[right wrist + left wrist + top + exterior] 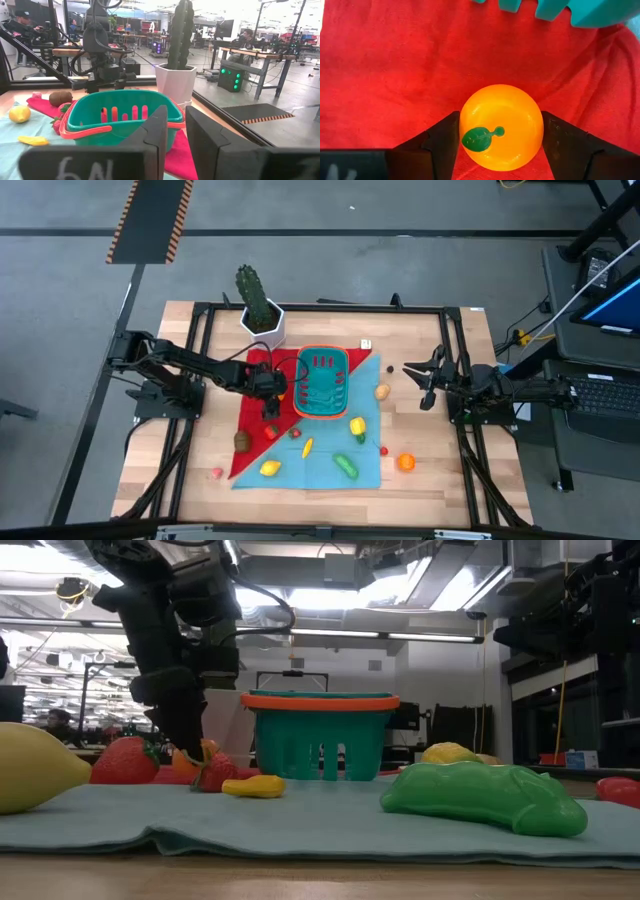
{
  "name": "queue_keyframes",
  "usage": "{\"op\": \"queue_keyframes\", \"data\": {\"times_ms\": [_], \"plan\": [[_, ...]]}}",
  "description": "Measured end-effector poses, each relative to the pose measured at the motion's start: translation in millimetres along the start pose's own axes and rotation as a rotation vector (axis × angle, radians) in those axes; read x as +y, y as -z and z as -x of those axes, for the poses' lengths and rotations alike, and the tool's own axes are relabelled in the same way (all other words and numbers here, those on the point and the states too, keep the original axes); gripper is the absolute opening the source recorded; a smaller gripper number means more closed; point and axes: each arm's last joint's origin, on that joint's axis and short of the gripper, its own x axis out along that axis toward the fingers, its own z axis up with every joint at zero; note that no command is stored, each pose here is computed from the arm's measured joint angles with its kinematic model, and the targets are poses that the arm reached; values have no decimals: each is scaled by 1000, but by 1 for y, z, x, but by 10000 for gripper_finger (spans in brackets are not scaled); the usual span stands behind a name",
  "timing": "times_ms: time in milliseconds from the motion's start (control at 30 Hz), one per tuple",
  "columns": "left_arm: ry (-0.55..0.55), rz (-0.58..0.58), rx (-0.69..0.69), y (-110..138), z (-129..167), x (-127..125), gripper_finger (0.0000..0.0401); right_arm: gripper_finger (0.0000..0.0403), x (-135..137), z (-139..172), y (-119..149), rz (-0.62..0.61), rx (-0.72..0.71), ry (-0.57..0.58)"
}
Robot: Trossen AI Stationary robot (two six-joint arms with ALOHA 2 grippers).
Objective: Pick and placing Produce into tupperware
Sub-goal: Put the orange into the basket
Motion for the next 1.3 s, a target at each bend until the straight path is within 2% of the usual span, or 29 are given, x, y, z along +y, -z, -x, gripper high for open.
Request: {"op": "queue_keyframes", "data": {"times_ms": [600,933,1300], "plan": [[15,23,20,7,15,4,234,73,0,0,0,-1,-1,-1],[38,44,-98,1,38,8,234,73,0,0,0,-1,0,0],[31,-1,-272,0,74,16,234,73,0,0,0,0,0,0]]}}
